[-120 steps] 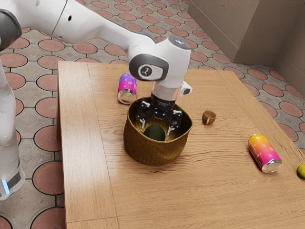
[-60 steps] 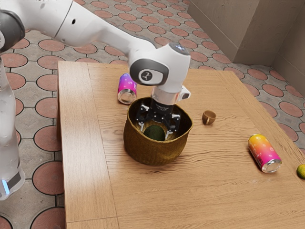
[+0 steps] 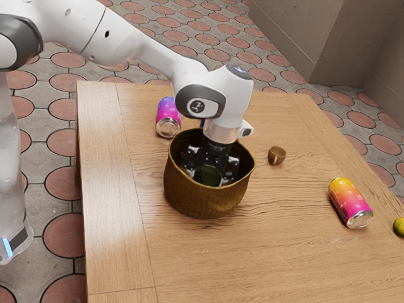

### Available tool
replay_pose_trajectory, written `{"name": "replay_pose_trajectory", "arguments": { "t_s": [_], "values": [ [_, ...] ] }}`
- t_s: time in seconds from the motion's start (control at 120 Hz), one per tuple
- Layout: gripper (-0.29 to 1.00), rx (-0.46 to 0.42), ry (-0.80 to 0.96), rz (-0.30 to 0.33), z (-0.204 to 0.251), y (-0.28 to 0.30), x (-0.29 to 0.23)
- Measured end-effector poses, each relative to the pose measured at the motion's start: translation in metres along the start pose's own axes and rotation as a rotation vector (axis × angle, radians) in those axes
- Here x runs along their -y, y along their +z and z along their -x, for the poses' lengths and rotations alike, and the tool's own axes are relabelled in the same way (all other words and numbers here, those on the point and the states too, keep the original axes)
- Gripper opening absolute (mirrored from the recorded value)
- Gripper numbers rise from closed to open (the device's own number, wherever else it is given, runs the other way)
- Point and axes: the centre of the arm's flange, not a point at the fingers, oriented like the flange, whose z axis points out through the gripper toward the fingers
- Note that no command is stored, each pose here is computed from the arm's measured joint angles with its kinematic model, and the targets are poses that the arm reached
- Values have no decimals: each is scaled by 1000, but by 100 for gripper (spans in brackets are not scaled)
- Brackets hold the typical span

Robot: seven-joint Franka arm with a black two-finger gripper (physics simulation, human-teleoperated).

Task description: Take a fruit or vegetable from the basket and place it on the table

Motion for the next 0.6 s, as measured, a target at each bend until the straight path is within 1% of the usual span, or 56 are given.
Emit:
{"name": "replay_pose_trajectory", "arguments": {
  "t_s": [0.092, 0.175, 0.208, 0.292, 0.342, 0.4, 0.442, 0.533, 0.6],
  "values": [
    [35, -16, 16, 23, 7, -17, 3],
    [30, -39, 32, 54, 16, -45, 9],
    [27, -50, 37, 72, 19, -59, 13],
    [28, -80, 63, 130, 33, -112, 14],
    [29, -102, 94, 156, 53, -140, 19],
    [29, -124, 132, 165, 78, -160, 28],
    [29, -140, 169, 165, 101, -169, 33],
    [29, -173, 286, 163, 170, -182, 36],
    [29, -180, 353, 152, 205, -183, 36]
  ]
}}
